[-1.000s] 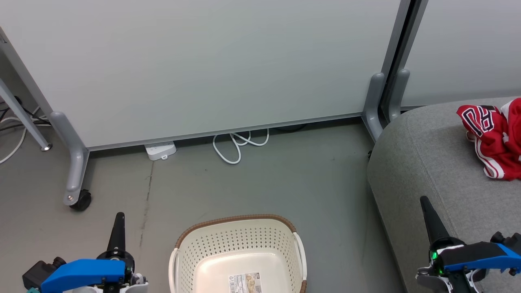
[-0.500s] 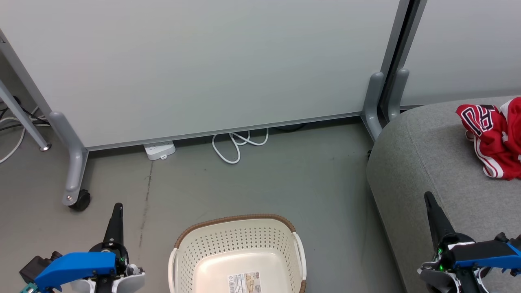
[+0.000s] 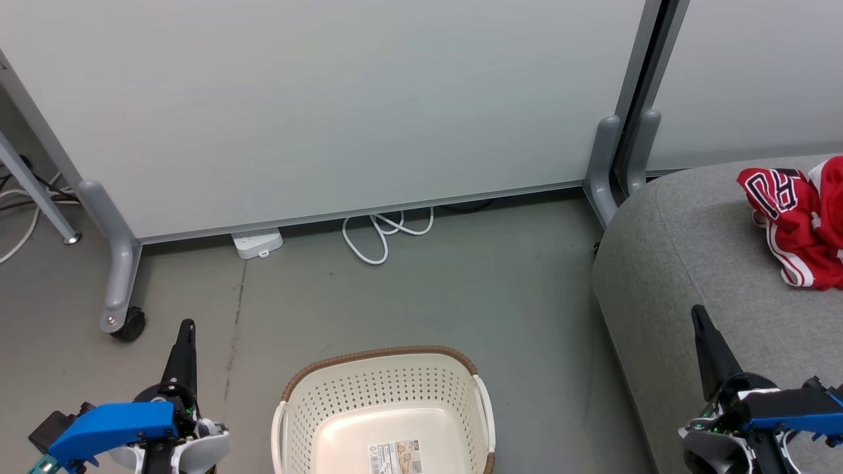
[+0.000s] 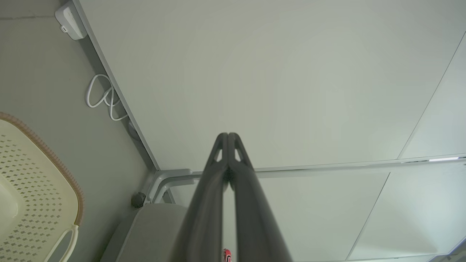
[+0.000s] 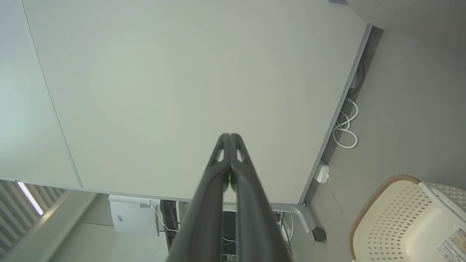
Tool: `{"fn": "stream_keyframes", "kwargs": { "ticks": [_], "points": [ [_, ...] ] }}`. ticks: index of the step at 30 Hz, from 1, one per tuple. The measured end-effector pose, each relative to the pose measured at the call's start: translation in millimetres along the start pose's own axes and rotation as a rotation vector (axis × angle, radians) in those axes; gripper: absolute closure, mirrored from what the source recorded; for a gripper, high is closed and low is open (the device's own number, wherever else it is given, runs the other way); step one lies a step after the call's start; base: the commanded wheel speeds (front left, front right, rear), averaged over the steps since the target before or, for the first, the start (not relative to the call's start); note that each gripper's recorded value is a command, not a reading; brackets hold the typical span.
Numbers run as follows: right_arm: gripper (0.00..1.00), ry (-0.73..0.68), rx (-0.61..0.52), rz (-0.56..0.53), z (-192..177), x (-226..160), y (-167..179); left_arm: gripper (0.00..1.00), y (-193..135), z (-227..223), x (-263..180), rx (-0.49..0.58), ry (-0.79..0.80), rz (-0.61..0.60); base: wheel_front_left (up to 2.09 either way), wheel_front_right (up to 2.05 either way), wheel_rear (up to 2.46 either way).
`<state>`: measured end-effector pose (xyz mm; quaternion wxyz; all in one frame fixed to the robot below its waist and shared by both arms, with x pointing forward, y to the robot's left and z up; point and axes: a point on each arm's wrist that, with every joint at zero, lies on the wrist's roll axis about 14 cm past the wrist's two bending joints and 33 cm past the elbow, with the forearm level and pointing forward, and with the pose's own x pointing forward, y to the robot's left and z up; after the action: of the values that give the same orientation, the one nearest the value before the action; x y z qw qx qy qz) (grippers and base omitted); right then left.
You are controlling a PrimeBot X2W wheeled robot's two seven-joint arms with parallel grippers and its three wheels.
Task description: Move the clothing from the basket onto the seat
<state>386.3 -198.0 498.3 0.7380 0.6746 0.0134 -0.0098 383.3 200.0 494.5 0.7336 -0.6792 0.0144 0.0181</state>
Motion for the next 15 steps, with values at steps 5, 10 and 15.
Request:
{"fn": "stream_keyframes", "kwargs": {
  "ticks": [5,10,15],
  "points": [
    [1.00,-0.001,0.033,0.008,0.9,0.2,1.9,1.00,-3.6,0.7,1.7,-0.030,0.001,-0.012,0.00,0.00,0.00],
    [1.00,-0.003,0.067,0.014,2.0,0.3,3.3,1.00,-6.5,0.7,2.9,-0.057,0.005,-0.022,0.00,0.00,0.00],
    [1.00,-0.006,0.091,0.020,3.0,0.4,4.7,1.00,-9.4,1.1,4.1,-0.079,0.005,-0.032,0.00,0.00,0.00]
  ]
}}
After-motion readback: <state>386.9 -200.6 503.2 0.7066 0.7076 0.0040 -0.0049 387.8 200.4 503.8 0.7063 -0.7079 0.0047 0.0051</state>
